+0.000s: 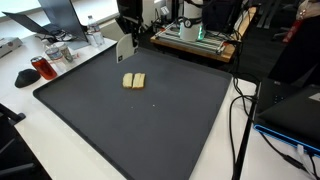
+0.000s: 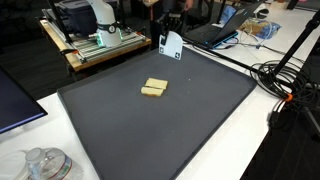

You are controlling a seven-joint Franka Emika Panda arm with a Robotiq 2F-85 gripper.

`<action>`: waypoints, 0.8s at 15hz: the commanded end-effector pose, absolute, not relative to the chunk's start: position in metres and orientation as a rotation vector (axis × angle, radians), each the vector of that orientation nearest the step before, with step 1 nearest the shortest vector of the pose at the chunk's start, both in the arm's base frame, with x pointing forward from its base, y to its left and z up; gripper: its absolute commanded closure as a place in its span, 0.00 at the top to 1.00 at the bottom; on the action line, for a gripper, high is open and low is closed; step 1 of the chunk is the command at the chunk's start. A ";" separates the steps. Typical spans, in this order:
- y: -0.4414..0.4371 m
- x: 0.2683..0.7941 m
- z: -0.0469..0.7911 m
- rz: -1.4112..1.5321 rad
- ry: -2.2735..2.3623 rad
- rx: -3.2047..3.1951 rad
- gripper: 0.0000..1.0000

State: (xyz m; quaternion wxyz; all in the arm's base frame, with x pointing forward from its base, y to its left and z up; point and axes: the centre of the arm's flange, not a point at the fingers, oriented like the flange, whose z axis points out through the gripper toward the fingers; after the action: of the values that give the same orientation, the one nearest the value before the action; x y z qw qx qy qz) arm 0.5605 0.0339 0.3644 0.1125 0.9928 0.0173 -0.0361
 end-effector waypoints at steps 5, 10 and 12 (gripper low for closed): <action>-0.028 0.567 0.343 -0.178 -0.350 3.023 0.01; -0.053 0.554 0.312 -0.193 -0.468 3.061 0.01; -0.051 0.549 0.296 -0.175 -0.457 3.064 0.01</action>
State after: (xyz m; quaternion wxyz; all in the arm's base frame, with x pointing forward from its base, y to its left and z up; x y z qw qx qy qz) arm 0.5588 -0.0526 0.3182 0.0336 0.9875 -0.1394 -0.0657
